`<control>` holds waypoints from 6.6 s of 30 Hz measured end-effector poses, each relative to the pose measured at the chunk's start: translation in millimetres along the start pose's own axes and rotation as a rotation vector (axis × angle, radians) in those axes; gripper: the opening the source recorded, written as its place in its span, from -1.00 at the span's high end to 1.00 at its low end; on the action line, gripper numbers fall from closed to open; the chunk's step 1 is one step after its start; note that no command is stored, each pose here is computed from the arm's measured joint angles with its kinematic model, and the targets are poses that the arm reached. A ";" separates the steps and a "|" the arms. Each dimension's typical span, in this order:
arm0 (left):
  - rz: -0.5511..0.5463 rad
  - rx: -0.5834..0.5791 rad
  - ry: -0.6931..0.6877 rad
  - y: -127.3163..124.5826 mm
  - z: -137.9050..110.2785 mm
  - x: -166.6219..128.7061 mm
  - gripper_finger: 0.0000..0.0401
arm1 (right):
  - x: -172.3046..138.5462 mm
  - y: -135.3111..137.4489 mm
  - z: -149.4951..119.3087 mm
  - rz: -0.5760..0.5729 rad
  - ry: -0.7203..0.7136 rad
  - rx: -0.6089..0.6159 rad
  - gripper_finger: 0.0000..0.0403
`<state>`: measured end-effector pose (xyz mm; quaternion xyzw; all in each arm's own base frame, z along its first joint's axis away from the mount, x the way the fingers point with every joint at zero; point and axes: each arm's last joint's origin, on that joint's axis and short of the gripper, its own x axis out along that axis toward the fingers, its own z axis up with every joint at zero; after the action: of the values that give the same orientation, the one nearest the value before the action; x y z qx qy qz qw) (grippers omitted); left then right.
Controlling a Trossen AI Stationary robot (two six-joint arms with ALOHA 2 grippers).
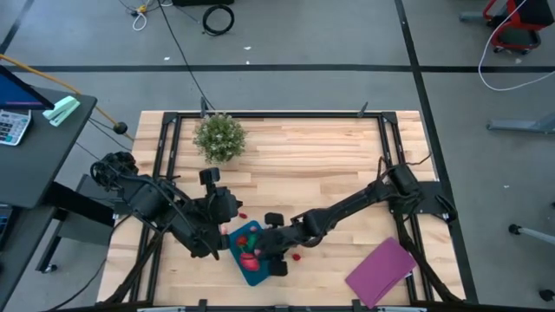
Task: Pick and placing Produce into tupperware
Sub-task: Put the pink peach into the blue bin, then put the red strawberry into the blue bin
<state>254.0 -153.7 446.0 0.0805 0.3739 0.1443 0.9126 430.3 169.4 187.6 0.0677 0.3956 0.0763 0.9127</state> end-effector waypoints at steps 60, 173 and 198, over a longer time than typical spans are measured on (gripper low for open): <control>0.005 -0.037 0.026 -1.7 -5.3 -2.8 0.91 | -94.5 -41.1 -115.6 -0.461 0.375 0.258 0.04; 0.006 -0.033 0.029 -2.1 -5.6 -2.8 0.89 | -78.1 -101.8 -102.5 -0.358 0.113 0.617 0.18; 0.006 -0.032 0.029 -2.1 -5.6 -2.8 0.90 | -71.3 -103.5 -106.3 -0.293 -0.002 0.544 0.94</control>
<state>248.6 -156.4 443.2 0.0649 0.3845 0.1540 0.9079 313.2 61.1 147.3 0.2516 0.4062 -0.1649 0.8629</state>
